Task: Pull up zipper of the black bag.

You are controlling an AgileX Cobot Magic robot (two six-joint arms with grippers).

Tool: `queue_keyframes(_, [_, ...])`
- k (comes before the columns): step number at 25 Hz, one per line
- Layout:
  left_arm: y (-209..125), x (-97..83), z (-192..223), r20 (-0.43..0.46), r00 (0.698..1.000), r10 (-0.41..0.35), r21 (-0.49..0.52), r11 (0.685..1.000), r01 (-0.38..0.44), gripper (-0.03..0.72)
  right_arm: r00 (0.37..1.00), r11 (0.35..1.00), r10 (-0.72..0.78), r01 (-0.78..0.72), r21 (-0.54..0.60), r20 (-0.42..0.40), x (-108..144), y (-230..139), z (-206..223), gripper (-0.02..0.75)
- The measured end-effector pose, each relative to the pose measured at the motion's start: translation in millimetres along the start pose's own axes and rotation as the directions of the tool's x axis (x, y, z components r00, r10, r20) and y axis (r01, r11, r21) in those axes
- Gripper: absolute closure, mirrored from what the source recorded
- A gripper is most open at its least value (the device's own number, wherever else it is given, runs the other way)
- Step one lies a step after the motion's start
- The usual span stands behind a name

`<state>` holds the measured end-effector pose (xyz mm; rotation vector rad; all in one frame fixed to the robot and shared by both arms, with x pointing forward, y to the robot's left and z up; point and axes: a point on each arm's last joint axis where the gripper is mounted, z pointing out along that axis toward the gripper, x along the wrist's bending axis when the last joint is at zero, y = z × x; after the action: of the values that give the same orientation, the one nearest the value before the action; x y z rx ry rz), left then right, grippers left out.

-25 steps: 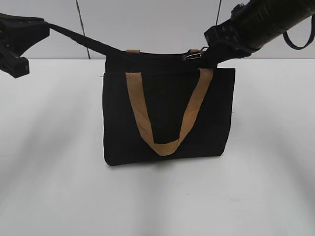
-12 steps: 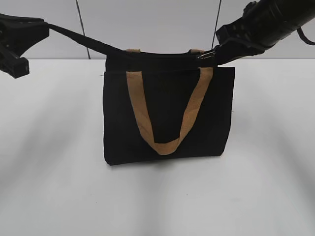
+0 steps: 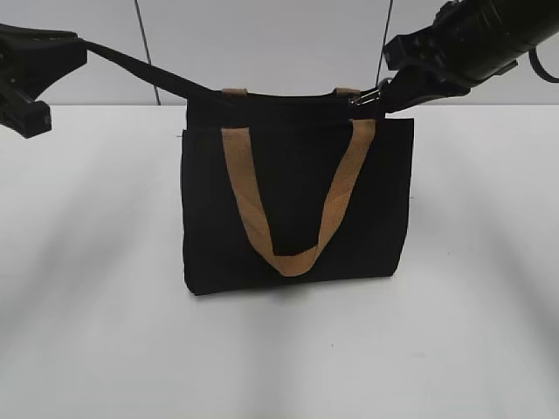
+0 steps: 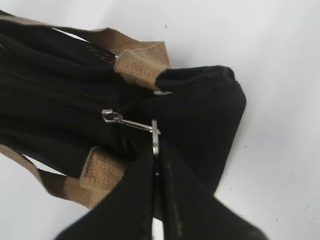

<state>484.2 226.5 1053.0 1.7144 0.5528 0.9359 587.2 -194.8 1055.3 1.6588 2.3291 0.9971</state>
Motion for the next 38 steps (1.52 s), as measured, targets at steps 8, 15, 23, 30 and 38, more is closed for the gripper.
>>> queue_keyframes(8, [-0.7,1.8,-0.3,-0.013,1.000,-0.011,0.005,1.000,0.011,0.648,0.997,0.998,0.055,-0.056,-0.026,-0.049,2.2,2.6,-1.5,0.382])
queue_keyframes(15, [-7.3,9.6,-1.1,-0.107,0.989,-0.107,0.065,0.991,0.114,0.282,0.997,0.997,0.050,-0.053,-0.048,-0.058,5.6,4.4,-8.8,0.225])
queue_keyframes(23, [-38.3,22.3,-11.6,-0.352,0.908,-0.226,0.322,0.882,0.345,0.024,1.000,0.999,-0.011,0.011,-0.042,-0.011,4.4,3.1,-15.7,0.218])
queue_keyframes(30, [-66.2,16.6,-31.9,-0.617,0.679,-0.397,0.442,0.539,0.717,0.054,0.992,0.996,-0.082,0.078,0.042,0.098,-0.8,-5.8,-34.2,0.218])
queue_keyframes(38, [-44.5,7.1,-30.5,-0.527,0.707,-0.472,0.673,0.276,0.686,0.088,0.970,0.962,0.121,-0.167,0.214,0.211,-40.8,-28.2,-55.1,0.218])
